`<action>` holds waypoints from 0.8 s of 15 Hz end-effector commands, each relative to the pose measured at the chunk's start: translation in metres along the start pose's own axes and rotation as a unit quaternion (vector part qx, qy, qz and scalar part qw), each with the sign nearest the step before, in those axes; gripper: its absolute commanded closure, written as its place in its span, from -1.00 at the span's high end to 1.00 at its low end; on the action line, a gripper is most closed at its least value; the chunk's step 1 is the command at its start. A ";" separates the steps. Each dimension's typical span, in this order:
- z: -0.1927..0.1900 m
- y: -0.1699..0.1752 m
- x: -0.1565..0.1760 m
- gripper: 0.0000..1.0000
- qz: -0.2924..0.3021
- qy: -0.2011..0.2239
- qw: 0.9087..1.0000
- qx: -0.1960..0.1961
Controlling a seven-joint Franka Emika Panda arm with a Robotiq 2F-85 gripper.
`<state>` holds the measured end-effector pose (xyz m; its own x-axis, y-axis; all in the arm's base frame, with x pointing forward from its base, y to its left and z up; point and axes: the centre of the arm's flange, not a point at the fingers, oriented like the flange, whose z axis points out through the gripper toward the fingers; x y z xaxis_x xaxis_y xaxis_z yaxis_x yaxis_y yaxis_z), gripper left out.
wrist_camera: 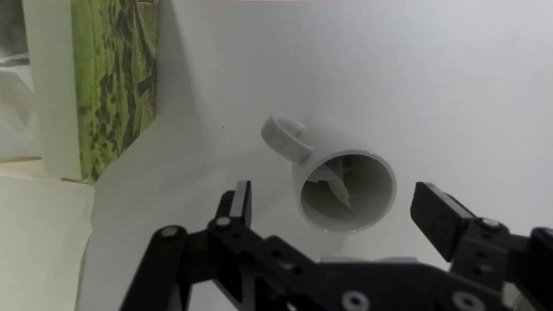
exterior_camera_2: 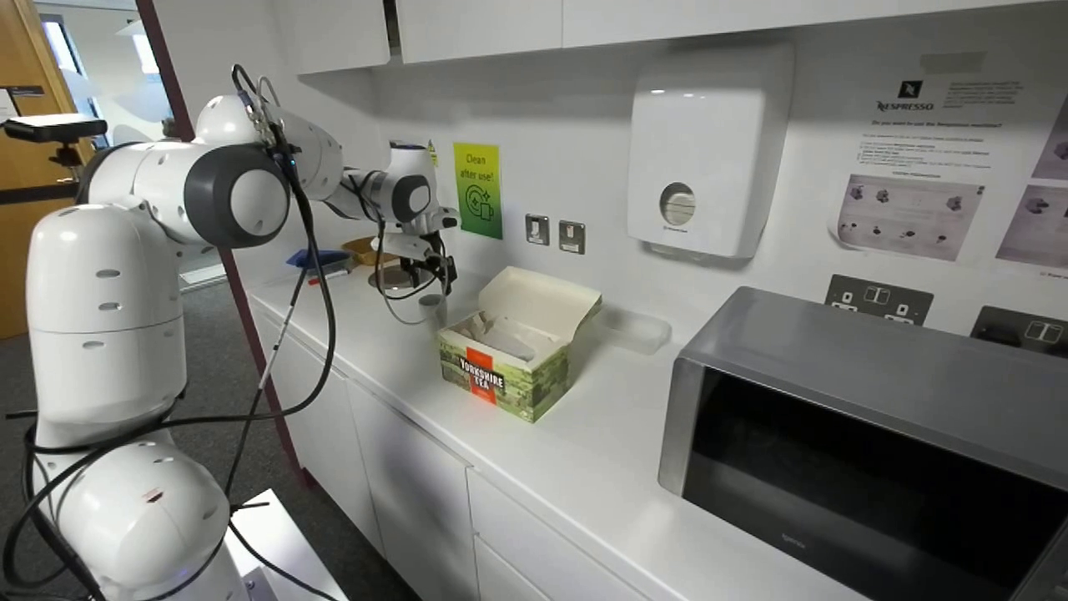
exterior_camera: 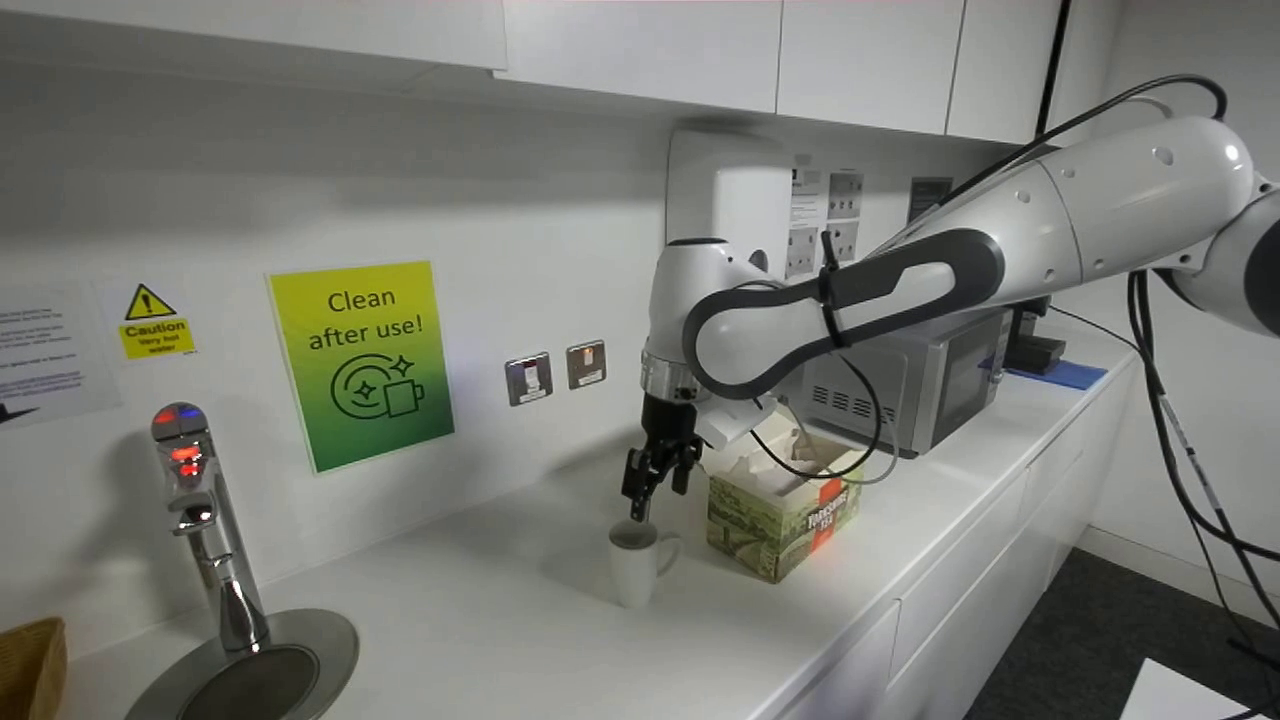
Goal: Move the teabag from the cup to the box
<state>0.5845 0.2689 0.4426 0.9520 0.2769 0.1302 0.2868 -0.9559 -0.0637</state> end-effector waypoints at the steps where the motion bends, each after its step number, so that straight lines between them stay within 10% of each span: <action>1: -0.006 -0.009 0.008 1.00 0.023 0.000 1.000 -0.012; 9: -0.006 -0.027 0.011 1.00 0.026 -0.005 0.999 -0.018; 12: -0.001 -0.026 0.016 0.33 0.025 -0.009 1.000 -0.017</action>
<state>0.5781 0.2937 0.4423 0.9640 0.2347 0.1250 0.2423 -0.9689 -0.0496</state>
